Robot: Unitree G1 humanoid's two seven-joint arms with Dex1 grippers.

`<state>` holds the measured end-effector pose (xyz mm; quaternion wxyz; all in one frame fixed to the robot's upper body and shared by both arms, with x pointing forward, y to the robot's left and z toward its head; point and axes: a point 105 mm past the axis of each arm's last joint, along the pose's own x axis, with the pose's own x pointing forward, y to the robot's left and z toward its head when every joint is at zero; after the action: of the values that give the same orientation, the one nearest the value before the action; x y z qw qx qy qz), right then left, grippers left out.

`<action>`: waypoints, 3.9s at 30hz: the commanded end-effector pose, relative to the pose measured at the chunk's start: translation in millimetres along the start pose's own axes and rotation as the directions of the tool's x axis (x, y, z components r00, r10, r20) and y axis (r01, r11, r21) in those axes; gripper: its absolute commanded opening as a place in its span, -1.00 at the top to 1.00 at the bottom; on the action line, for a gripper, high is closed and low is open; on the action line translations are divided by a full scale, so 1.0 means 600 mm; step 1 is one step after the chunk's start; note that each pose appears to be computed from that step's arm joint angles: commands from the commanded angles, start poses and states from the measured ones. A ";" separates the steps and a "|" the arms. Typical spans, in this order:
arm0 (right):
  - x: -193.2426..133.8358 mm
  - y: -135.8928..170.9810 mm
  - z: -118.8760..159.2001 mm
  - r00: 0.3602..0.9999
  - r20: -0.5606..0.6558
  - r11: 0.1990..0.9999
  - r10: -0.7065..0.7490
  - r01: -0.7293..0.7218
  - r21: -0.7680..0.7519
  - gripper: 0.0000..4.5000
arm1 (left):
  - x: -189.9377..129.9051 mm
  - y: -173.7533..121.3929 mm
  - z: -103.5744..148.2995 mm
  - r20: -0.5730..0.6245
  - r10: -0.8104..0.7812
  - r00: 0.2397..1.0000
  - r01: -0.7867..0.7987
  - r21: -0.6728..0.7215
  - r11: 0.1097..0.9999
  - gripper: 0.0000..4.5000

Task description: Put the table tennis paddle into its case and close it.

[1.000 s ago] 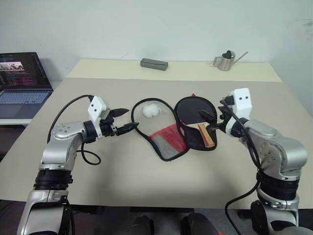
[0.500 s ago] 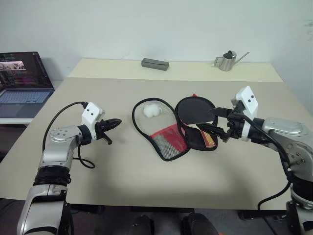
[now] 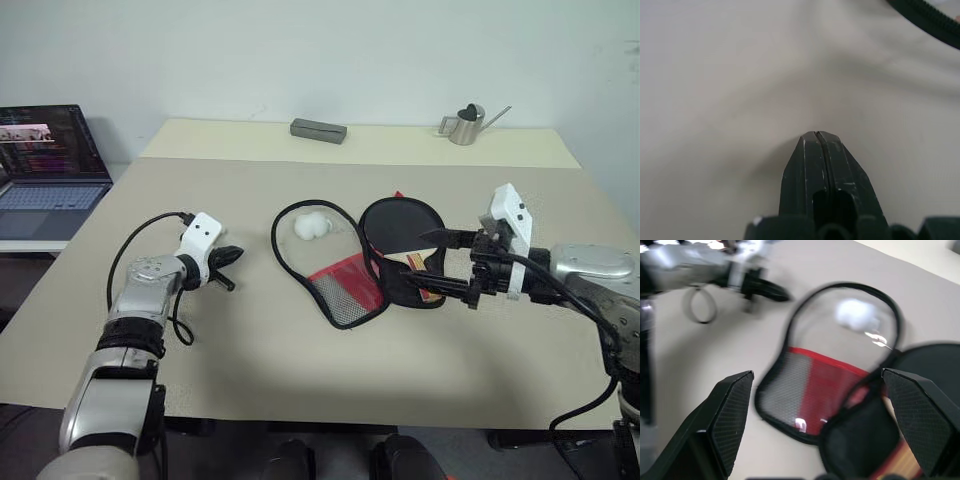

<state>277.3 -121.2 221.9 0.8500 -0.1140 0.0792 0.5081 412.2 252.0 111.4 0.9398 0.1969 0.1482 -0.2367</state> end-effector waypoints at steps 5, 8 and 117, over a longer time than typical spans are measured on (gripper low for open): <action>-0.014 0.004 0.016 0.999 0.018 0.996 0.030 -0.029 -0.081 -1.00 | 0.023 -0.004 0.024 0.018 -0.027 0.999 0.026 0.035 0.999 0.99; -0.014 0.003 0.017 0.999 0.024 0.996 0.028 -0.026 -0.085 -1.00 | 0.036 -0.019 0.025 0.016 -0.060 0.998 0.060 0.031 0.998 0.99; -0.121 -0.025 0.003 0.953 -0.006 0.953 -0.303 0.303 -0.001 -1.00 | 0.076 -0.257 0.301 0.474 -0.675 0.565 0.657 0.237 0.716 0.99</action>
<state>251.9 -189.8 239.3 0.9172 -0.1158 0.0777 0.3732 409.0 19.2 190.4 0.7872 0.0792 -0.0249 -0.6111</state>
